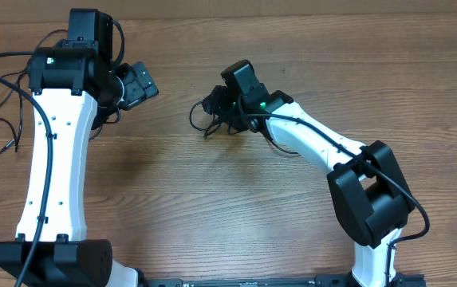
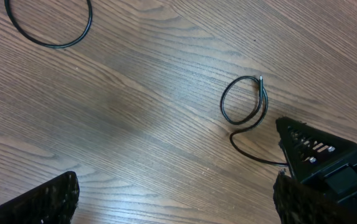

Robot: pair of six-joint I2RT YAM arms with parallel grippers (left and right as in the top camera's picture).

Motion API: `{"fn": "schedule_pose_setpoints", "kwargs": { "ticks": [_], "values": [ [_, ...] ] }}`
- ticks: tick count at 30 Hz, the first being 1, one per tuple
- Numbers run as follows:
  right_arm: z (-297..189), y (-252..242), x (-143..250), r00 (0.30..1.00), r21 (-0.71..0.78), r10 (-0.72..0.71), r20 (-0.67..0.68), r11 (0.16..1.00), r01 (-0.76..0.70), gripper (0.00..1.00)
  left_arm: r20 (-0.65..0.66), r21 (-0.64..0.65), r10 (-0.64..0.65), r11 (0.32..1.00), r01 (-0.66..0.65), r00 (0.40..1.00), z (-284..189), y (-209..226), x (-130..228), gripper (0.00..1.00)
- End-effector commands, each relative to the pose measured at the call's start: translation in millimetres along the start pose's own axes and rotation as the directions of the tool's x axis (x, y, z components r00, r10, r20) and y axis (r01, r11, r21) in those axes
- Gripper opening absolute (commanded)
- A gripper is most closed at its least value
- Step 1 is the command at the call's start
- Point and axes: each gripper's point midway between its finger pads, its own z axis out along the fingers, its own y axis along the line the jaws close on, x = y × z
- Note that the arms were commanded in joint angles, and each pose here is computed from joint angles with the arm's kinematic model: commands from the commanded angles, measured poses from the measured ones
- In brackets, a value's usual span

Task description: Untangle cables

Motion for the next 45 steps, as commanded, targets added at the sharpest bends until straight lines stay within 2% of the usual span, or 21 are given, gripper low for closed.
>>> {"fn": "schedule_pose_setpoints", "kwargs": {
  "ticks": [1,6,7,8,12,18,20,24,26,30,38,45],
  "values": [
    [6,-4,-1,1.0,0.019,-0.001,0.015,1.0,0.001,0.52,0.0,-0.008,0.004,1.0,-0.004,1.0,1,1,-2,0.99],
    [7,-3,7,1.0,0.005,0.0,-0.031,1.0,0.0,0.21,0.0,-0.008,0.004,1.0,-0.004,1.0,1,1,-2,1.0],
    [7,0,13,0.998,-0.014,0.0,-0.062,1.0,-0.001,0.09,0.0,-0.008,0.004,1.0,-0.004,1.0,1,1,-1,1.0],
    [7,2,15,0.997,-0.024,-0.004,-0.078,1.0,0.002,0.04,0.0,-0.007,0.004,1.0,-0.004,1.0,1,1,-1,1.0],
    [-6,17,22,0.988,-0.107,-0.036,-0.153,0.994,0.02,0.04,-0.007,0.002,0.025,1.0,-0.025,1.0,1,-2,1,1.0],
    [-74,60,21,0.968,-0.314,-0.126,-0.215,0.948,0.054,0.04,-0.054,0.084,0.085,0.993,-0.081,0.995,1,-17,11,1.0],
    [-110,76,21,0.966,-0.376,-0.147,-0.213,0.925,0.058,0.04,-0.069,0.113,0.095,0.99,-0.087,0.993,1,-22,14,1.0],
    [-180,103,21,0.967,-0.489,-0.201,-0.156,0.866,0.101,0.04,-0.104,0.193,0.155,0.972,-0.133,0.982,-1,-35,24,1.0],
    [-205,113,21,0.969,-0.528,-0.221,-0.111,0.839,0.131,0.04,-0.123,0.218,0.164,0.967,-0.134,0.979,-1,-40,28,1.0],
    [-245,130,17,0.971,-0.586,-0.237,-0.012,0.789,0.186,0.04,-0.169,0.327,0.274,0.922,-0.208,0.947,0,-65,48,1.0],
    [-264,141,13,0.968,-0.624,-0.247,0.048,0.749,0.222,0.04,-0.224,0.35,0.301,0.912,-0.212,0.927,7,-76,62,1.0],
    [-275,140,-17,0.983,-0.646,-0.161,0.088,0.742,0.179,0.04,-0.3,0.33,0.321,0.919,-0.218,0.898,14,-76,81,1.0]
  ]
}}
